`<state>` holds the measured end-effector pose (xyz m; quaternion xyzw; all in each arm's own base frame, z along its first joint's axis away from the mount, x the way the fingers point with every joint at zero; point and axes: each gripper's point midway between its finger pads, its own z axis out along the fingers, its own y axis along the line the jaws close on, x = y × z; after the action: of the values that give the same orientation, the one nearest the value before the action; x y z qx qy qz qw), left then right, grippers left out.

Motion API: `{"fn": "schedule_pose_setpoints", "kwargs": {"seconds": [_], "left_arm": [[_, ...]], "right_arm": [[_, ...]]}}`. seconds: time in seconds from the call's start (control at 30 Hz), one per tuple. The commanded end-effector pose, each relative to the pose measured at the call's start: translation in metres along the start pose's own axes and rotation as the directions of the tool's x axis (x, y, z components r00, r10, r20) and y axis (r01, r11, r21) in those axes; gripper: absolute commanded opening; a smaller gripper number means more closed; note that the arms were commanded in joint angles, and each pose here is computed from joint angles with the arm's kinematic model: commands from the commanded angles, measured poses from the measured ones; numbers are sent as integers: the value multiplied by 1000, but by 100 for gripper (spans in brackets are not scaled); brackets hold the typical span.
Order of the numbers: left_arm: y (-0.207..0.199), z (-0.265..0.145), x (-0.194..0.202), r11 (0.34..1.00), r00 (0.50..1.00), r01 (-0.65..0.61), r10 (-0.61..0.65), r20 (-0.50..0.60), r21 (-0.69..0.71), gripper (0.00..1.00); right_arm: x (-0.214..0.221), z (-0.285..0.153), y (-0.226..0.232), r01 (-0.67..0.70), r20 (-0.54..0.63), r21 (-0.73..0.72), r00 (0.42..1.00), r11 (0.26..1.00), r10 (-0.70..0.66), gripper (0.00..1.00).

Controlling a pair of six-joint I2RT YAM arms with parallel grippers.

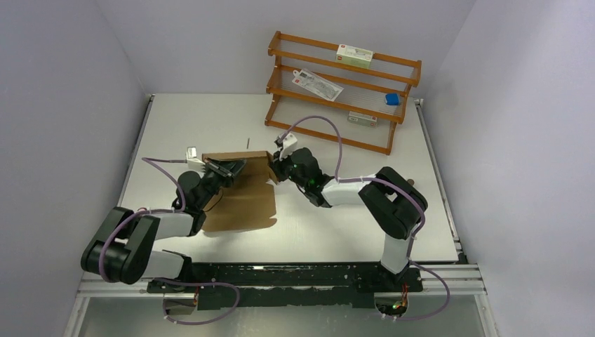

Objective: Fold the paper box

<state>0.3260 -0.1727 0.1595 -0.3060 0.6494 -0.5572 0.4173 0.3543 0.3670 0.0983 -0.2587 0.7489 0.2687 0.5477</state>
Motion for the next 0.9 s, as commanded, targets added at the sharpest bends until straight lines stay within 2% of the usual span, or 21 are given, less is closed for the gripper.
{"fn": "schedule_pose_setpoints", "kwargs": {"seconds": [0.0, 0.23, 0.33, 0.37, 0.53, 0.63, 0.73, 0.87], "left_arm": [[-30, -6, 8, 994, 1000, -24, 24, 1, 105, 5], [-20, -9, 25, 996, 999, -35, 36, -8, 84, 5], [-17, -8, 30, 995, 999, -34, 36, -23, 90, 5], [-16, -9, 30, 995, 999, -30, 32, -19, 97, 8], [-14, 1, 23, 996, 999, -37, 38, -14, 81, 50], [-18, 11, 10, 995, 999, -48, 47, 9, 82, 68], [-15, 24, -5, 996, 997, -74, 74, 18, 46, 75], [-11, 34, -27, 997, 996, -73, 71, 52, 37, 76]], "right_arm": [[-10, -2, -41, -94, 17, 219, 996, 971, 92, 0], [-5, 1, -39, -125, 4, 225, 992, 966, 127, 2], [-2, -2, -38, -73, 6, 211, 997, 975, 73, 0], [0, -3, -39, -54, 4, 209, 999, 976, 55, 0], [6, -2, -36, 16, -27, 172, 1000, 985, -12, 0], [6, -3, -30, 39, -19, 131, 999, 991, -37, 0], [8, -3, -24, 77, -27, 86, 997, 993, -75, 0], [13, -6, -12, 112, -32, 2, 993, 994, -112, 0]]}}
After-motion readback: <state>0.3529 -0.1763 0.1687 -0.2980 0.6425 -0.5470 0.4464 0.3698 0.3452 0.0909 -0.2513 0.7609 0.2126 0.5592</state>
